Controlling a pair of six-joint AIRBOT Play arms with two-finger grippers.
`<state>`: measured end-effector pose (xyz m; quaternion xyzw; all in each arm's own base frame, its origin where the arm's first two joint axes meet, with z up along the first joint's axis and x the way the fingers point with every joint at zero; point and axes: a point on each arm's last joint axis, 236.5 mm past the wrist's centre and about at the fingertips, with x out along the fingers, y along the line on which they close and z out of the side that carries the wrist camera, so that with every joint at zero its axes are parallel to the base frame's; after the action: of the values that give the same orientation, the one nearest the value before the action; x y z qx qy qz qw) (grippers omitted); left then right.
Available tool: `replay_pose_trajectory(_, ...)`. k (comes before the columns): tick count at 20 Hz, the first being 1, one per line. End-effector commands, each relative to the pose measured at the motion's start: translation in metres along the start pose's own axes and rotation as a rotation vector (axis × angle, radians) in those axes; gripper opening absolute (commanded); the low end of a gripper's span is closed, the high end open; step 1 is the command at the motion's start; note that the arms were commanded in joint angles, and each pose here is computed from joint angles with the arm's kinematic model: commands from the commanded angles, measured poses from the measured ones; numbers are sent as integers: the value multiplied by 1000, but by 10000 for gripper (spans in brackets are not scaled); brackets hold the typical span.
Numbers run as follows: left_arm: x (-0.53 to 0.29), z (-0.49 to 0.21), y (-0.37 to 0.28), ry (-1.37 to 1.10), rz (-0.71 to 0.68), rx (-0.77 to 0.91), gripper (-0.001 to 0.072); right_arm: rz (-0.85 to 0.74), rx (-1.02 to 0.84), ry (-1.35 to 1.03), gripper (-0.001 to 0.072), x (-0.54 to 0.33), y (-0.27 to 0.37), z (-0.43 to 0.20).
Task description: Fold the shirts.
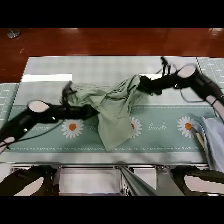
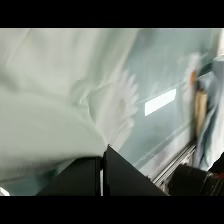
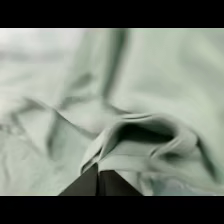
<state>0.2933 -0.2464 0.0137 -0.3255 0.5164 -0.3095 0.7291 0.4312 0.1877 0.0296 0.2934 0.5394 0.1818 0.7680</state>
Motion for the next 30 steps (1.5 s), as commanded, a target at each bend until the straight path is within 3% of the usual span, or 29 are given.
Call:
replay_pose_trajectory(1, -95, 99, -64, -276, -32, 191, 17, -48, -228, -321, 26, -131, 69, 90)
replay_pose_trajectory(4, -222, 165, -151, -603, -53, 368, 18, 35, -408, -644, 25, -285, 160, 115)
replay_pose_trajectory(7, -319, 170, -227, -820, -31, 565, 18, 31, -579, -925, 25, -411, 219, 76)
replay_pose_trajectory(11, -416, 136, -295, -1067, 102, 770, 18, -144, -661, -1146, 26, -517, 217, -10)
replay_pose_trajectory(17, -473, 61, -331, -1292, 481, 926, 18, -295, -618, -1346, 26, -608, 181, -137)
replay_pose_trajectory(20, -489, 27, -319, -1313, 607, 907, 18, -323, -571, -1310, 27, -606, 162, -164)
replay_pose_trajectory(24, -467, 20, -305, -1185, 521, 916, 18, -341, -508, -1179, 26, -571, 143, -148)
replay_pose_trajectory(30, -365, 95, -166, -776, 550, 634, 18, -333, -404, -730, 26, -399, 80, -73)
